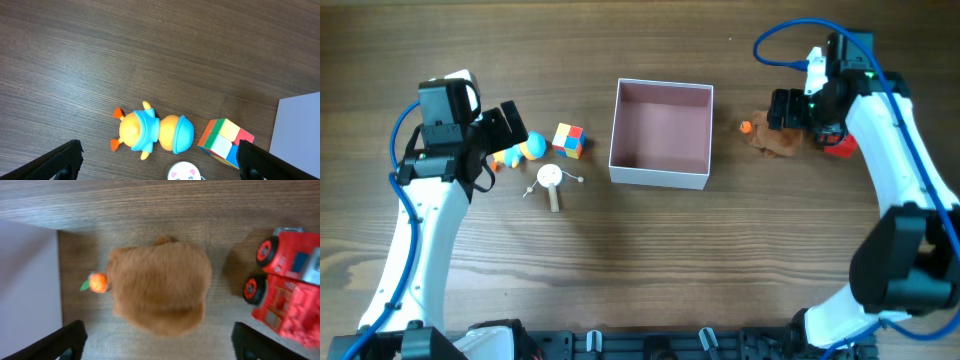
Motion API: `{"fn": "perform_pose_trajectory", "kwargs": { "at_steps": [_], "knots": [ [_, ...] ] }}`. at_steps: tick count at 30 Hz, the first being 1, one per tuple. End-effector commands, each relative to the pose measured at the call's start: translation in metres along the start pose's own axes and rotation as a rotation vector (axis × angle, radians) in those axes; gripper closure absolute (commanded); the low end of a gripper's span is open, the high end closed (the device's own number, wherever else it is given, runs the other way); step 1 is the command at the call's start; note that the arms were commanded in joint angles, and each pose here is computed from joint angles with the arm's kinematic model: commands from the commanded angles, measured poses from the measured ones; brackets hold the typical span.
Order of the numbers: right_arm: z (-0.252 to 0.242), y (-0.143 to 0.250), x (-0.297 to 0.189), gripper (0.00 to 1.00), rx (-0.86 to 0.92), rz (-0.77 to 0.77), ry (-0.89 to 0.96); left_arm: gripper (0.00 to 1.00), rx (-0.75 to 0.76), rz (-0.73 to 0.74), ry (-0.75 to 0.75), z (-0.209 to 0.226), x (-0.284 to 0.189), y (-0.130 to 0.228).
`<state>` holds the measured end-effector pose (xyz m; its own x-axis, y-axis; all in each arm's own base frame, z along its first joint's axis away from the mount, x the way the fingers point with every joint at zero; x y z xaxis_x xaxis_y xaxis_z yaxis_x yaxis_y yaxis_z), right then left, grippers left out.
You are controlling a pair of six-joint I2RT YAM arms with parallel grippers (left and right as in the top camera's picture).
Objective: Pack container
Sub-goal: 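Grasp the brown plush toy with the right gripper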
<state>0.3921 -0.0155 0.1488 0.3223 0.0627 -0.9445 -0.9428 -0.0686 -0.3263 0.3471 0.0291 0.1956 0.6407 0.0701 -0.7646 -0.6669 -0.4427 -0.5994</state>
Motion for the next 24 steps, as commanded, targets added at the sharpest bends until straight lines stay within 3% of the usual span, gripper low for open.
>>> {"fn": "perform_pose_trajectory", "kwargs": {
  "at_steps": [1, 6, 9, 14, 16, 18, 24],
  "knots": [
    [0.001, -0.007, 0.021, 0.10, -0.014, 0.012, 0.017, 0.00, 0.011, -0.016, -0.004, 0.000, -0.002, -0.006],
    [0.007, -0.008, 0.050, 0.04, -0.027, 0.037, 0.008, 0.00, 0.011, -0.015, -0.004, 0.000, -0.002, -0.006],
    [0.014, -0.001, 0.072, 0.06, -0.018, 0.090, -0.001, 0.00, 0.011, -0.015, -0.004, 0.000, -0.002, -0.006],
    [0.021, 0.018, 0.104, 0.38, -0.024, 0.205, 0.022, 0.00, 0.011, -0.015, -0.004, 0.000, -0.002, -0.006],
    [0.019, 0.022, 0.105, 0.70, -0.012, 0.225, 0.065, 0.00, 0.011, -0.015, -0.004, 0.000, -0.002, -0.006],
    [0.015, 0.021, 0.099, 0.84, -0.013, 0.227, 0.104, 0.00, 0.011, -0.015, -0.004, 0.000, -0.002, -0.006],
    [0.018, -0.004, 0.039, 0.96, -0.019, 0.139, 0.129, 0.00, 0.011, -0.015, -0.004, 0.000, -0.002, -0.006]
  ]
}}
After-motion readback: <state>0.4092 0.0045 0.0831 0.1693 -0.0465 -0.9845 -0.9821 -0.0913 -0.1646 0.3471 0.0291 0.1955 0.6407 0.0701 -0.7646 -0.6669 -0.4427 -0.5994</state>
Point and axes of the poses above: each gripper's point midway between its finger pads, its own x axis out along the fingers, its own z axis along the line the jaws close on, y = z × x, the point moved 5 cm from there along -x, back along the fingers, and after that the axes turned 9 degrees about -x, right-handed, at the moved point
